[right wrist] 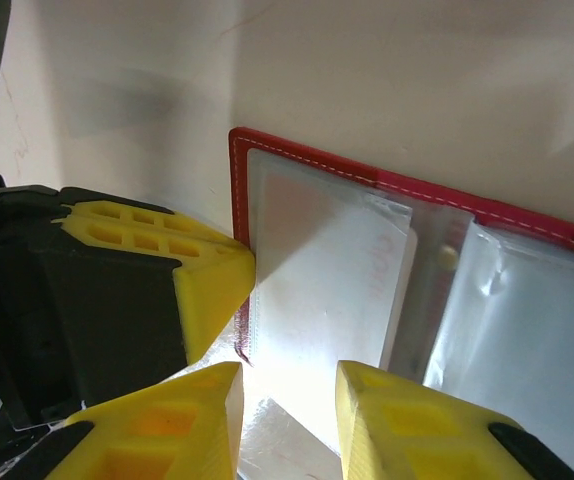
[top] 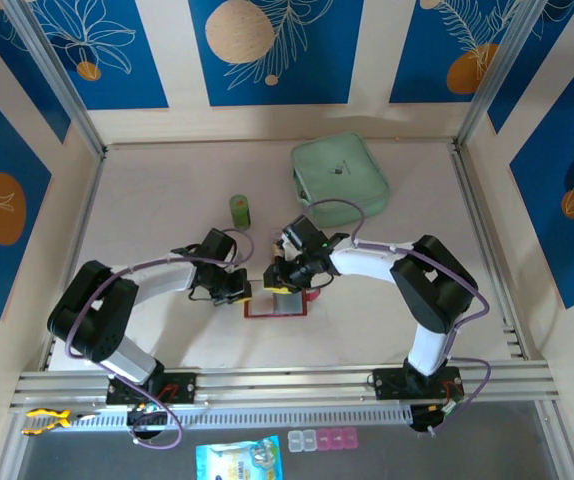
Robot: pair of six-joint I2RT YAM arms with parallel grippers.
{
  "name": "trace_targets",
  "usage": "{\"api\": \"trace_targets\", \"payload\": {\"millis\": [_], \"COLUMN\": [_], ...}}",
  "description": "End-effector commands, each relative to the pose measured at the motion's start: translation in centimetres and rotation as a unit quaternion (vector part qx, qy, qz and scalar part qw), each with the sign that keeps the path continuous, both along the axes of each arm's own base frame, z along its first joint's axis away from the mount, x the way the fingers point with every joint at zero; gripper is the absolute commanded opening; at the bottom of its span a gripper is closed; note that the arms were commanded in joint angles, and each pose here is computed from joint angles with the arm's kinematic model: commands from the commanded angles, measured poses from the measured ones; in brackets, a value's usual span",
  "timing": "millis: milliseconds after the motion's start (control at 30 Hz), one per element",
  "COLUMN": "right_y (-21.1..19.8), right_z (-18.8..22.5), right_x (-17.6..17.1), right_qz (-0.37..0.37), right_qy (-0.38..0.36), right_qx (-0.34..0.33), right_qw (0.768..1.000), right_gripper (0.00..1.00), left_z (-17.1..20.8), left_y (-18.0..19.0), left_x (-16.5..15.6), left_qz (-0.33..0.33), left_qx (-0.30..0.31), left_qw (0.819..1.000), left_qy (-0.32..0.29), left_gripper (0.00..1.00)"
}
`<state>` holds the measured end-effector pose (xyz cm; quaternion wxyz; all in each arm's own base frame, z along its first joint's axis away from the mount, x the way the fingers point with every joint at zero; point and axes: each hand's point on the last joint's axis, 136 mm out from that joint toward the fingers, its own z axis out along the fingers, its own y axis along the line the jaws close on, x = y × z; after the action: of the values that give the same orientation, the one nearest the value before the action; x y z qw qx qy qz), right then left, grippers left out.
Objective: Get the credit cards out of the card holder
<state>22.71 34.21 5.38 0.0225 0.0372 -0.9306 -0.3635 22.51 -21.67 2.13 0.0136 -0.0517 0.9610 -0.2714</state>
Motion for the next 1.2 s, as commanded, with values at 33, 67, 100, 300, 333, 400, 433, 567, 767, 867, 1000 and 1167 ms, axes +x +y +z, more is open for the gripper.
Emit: {"api": "trace_targets", "payload": {"millis": [33, 67, 100, 300, 333, 400, 433, 567, 767, 867, 1000, 1167], "right_y": [1.3, 1.6, 1.8, 1.8, 1.6, 0.9, 0.6, -0.9, -1.7, -1.6, -1.8, -2.1], "right_z": [-0.3, -0.4, -0.5, -1.6, -1.9, -2.4, -2.6, -2.8, -2.8, -2.6, -2.6, -3.0], "right_x": [-1.2, -1.2, -1.3, -1.3, -1.3, -1.4, -1.4, -1.4, -1.3, -1.3, -1.2, -1.4], "right_qz": [0.022, 0.024, 0.027, 0.024, 0.022, 0.019, 0.018, 0.015, 0.013, 0.013, 0.009, 0.003], "right_qy": [0.027, 0.028, 0.028, 0.032, 0.033, 0.032, 0.03, 0.018, 0.017, 0.018, 0.027, 0.037], "right_qx": [0.018, 0.019, 0.018, -0.01, -0.021, -0.04, -0.051, -0.085, -0.084, -0.062, -0.043, -0.022], "right_qw": [0.999, 0.999, 0.999, 0.999, 0.999, 0.998, 0.998, 0.996, 0.996, 0.998, 0.999, 0.999], "right_gripper": [0.31, 0.31, 0.31, 0.31, 0.31, 0.31, 0.31, 0.31, 0.3, 0.3, 0.28, 0.28], "left_z": [-0.8, -0.8, -0.7, -0.8, -0.8, -0.9, -0.9, -1.1, -0.7, 0.0, 1.6, 2.7], "left_y": [0.3, 0.3, 0.3, 0.6, 0.6, 0.7, 0.7, 1.1, 1.0, 0.9, 0.4, -0.9], "left_x": [-1.3, -1.3, -1.2, -1.4, -1.5, -1.5, -1.5, -1.6, -1.4, -1.0, -0.3, 0.0], "left_qz": [-0.002, -0.001, -0.002, -0.001, -0.001, 0.0, 0.0, 0.0, 0.001, 0.005, 0.012, 0.022], "left_qx": [0.005, 0.005, 0.005, 0.009, 0.009, 0.01, 0.011, 0.022, 0.021, 0.018, 0.0, -0.04], "left_qw": [1.0, 1.0, 1.0, 1.0, 1.0, 1.0, 1.0, 1.0, 1.0, 1.0, 1.0, 0.999], "left_qy": [0.021, 0.02, 0.018, 0.016, 0.016, 0.017, 0.017, 0.02, 0.015, 0.006, -0.015, -0.017], "left_gripper": [0.07, 0.07, 0.07, 0.07, 0.07, 0.07, 0.07, 0.07, 0.08, 0.08, 0.13, 0.23]}}
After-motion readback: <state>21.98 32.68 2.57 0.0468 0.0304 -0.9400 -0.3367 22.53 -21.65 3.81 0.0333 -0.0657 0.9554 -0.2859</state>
